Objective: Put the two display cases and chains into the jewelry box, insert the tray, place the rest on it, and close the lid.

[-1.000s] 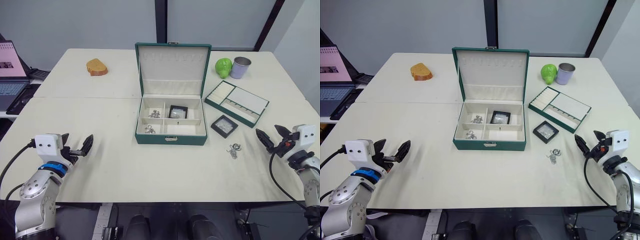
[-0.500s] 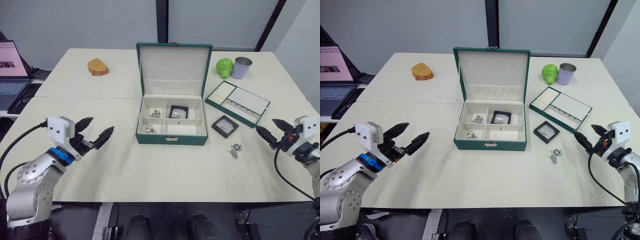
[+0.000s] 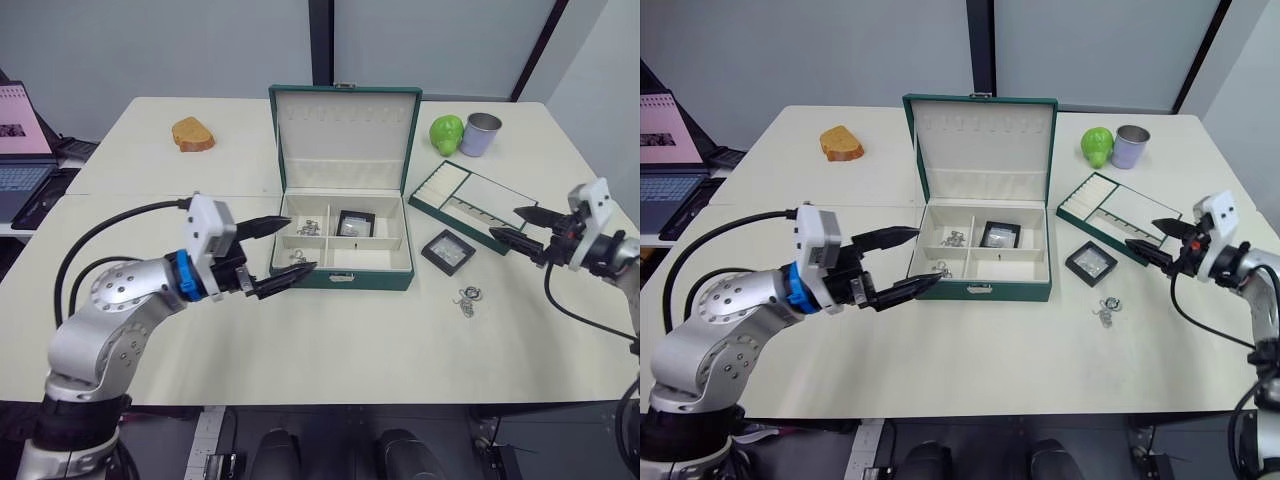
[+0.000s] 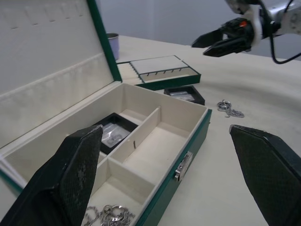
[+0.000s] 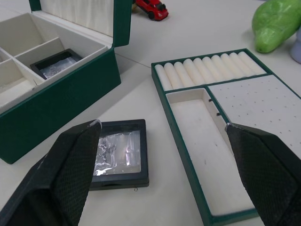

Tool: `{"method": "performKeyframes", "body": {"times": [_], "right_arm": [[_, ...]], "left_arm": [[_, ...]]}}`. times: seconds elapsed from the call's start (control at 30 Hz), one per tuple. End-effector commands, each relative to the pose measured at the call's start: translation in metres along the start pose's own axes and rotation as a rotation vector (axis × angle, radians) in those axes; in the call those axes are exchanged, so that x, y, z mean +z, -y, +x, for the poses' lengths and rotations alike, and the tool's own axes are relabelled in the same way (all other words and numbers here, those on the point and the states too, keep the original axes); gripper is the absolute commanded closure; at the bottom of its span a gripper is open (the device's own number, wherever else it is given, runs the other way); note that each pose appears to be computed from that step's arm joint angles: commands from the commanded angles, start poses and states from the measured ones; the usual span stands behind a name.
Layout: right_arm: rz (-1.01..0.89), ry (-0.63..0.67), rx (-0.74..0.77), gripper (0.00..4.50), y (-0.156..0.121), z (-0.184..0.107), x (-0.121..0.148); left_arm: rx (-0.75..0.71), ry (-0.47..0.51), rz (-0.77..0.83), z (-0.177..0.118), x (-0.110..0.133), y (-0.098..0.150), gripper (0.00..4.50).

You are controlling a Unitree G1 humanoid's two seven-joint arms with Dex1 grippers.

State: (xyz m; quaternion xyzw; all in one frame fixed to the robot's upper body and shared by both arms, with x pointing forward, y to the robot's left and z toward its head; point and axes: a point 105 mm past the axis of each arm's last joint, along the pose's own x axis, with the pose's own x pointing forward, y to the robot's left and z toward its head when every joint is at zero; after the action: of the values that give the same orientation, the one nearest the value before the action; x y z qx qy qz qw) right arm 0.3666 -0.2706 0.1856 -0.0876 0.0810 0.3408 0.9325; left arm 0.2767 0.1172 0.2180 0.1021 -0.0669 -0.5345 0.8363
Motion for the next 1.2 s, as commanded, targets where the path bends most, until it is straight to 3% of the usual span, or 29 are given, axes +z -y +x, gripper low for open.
{"method": "performKeyframes", "body": {"times": [0.03,0.43,0.63,0.9,1.2], "right_arm": [[-0.067,-0.045,0.014,0.00,0.008,0.007,0.008],[-0.138,-0.141,-0.027,0.00,0.021,0.048,-0.002],[-0.132,-0.097,0.196,0.00,-0.009,0.051,0.002],[-0.170,-0.141,0.224,0.00,-0.038,0.056,-0.010],[-0.170,-0.109,0.130,0.00,-0.081,0.057,-0.022]], "left_arm": [[-0.087,0.027,0.038,0.013,0.006,0.014,0.03],[-0.105,0.086,0.063,0.033,0.008,0.018,0.03],[-0.129,0.067,0.070,0.033,0.004,0.026,0.03],[-0.156,0.051,0.074,0.032,0.001,0.031,0.03],[-0.189,0.019,0.112,0.031,-0.005,0.034,0.03]]}}
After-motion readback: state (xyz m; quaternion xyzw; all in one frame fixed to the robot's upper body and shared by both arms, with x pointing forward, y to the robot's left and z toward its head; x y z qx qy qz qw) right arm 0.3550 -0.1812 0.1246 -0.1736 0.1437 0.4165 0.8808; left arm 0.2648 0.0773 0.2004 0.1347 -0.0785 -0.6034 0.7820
